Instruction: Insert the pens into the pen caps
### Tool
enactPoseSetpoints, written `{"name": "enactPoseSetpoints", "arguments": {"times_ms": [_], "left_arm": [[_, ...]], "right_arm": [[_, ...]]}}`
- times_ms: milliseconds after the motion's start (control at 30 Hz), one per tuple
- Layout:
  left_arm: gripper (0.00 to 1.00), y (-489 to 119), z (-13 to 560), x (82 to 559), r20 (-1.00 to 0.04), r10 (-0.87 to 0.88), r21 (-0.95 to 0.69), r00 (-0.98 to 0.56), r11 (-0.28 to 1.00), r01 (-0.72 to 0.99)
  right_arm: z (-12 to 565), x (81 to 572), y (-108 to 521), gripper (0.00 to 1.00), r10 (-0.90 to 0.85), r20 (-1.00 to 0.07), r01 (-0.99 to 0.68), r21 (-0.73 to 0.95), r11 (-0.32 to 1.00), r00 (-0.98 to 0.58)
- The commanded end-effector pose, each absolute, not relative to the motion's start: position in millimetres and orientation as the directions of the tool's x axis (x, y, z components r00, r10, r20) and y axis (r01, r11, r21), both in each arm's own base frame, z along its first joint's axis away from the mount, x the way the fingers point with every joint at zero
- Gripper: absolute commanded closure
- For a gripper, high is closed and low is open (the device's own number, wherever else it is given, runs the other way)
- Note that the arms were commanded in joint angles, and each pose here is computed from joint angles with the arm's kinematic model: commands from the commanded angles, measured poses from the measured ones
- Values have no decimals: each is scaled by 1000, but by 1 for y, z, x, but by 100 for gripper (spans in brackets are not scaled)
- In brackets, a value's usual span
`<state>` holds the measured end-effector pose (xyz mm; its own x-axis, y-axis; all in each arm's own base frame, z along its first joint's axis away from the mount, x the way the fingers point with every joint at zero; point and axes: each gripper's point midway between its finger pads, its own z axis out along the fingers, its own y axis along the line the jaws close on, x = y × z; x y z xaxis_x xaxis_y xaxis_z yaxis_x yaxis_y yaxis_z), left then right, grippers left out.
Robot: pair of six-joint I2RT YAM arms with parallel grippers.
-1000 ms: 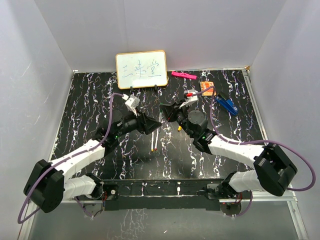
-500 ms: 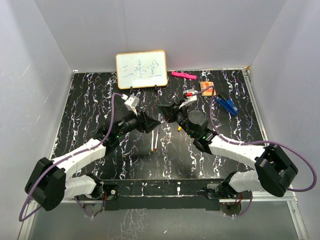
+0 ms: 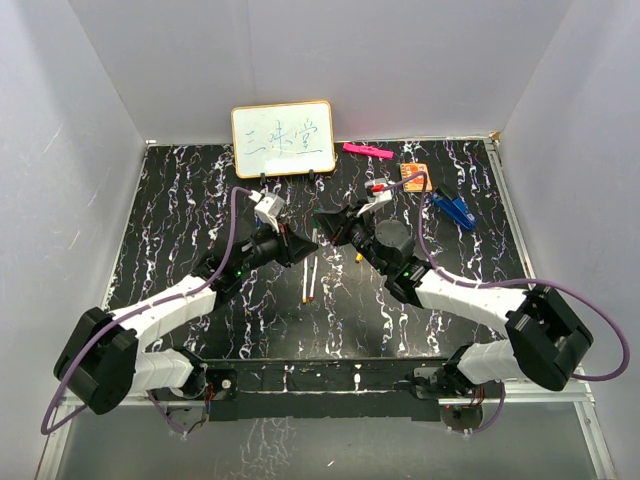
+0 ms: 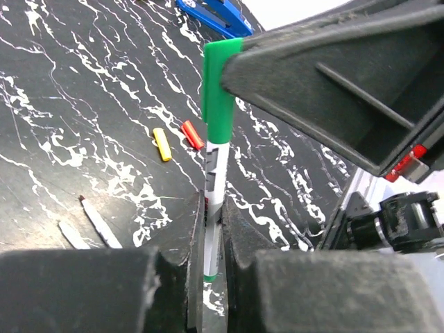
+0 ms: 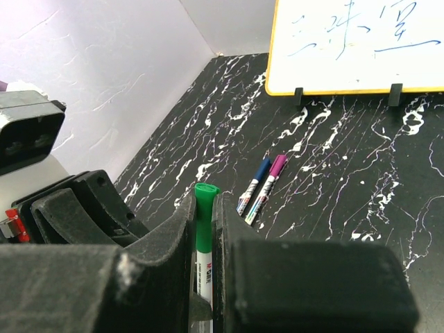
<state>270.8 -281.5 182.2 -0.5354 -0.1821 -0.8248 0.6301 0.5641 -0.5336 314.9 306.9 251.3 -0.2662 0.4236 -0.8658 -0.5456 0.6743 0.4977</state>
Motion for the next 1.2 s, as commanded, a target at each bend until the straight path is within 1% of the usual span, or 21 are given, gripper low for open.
{"name": "enactPoseSetpoints", "arguments": {"times_ms": [0, 67, 167, 233, 267, 333, 433, 500, 633, 867, 967, 1167], "left_arm": [[100, -275, 188, 281, -843, -212, -511, -495, 605, 611], [100, -271, 188, 284, -843, -220, -507, -490, 628, 591], [100, -265, 178, 289, -839, -188, -486, -510, 680, 549], [100, -259, 170, 295, -831, -163, -466, -531, 726, 506], [100, -254, 164, 298, -825, -151, -452, -544, 754, 476], [100, -243, 150, 305, -812, -123, -410, -570, 815, 409], [100, -230, 134, 313, -788, -85, -346, -610, 880, 325], [100, -223, 124, 320, -770, -63, -300, -635, 914, 273], [100, -206, 99, 334, -717, -48, -199, -695, 970, 138], [100, -198, 55, 355, -604, 16, -44, -797, 998, 53], [100, -197, 47, 365, -586, 22, -15, -810, 999, 38], [100, -196, 37, 375, -573, 10, -9, -819, 1000, 19]], "right_arm": [[283, 319, 313, 100, 478, -849, -577, 511, 638, -224], [277, 321, 312, 100, 462, -857, -565, 504, 653, -230], [272, 325, 307, 81, 444, -868, -542, 488, 685, -221], [271, 328, 301, 73, 438, -875, -512, 477, 714, -205], [271, 331, 295, 70, 439, -877, -487, 475, 733, -194], [267, 339, 280, 66, 437, -881, -400, 472, 785, -181], [257, 353, 252, 59, 435, -884, -210, 465, 860, -174], [249, 358, 239, 55, 404, -896, -116, 428, 896, -183], [232, 361, 233, 52, 324, -914, -44, 345, 938, -244], [200, 359, 235, 50, 257, -903, -20, 281, 960, -343], [193, 358, 236, 50, 243, -899, -20, 268, 963, -365], [185, 356, 244, 48, 213, -891, -57, 257, 965, -401]]}}
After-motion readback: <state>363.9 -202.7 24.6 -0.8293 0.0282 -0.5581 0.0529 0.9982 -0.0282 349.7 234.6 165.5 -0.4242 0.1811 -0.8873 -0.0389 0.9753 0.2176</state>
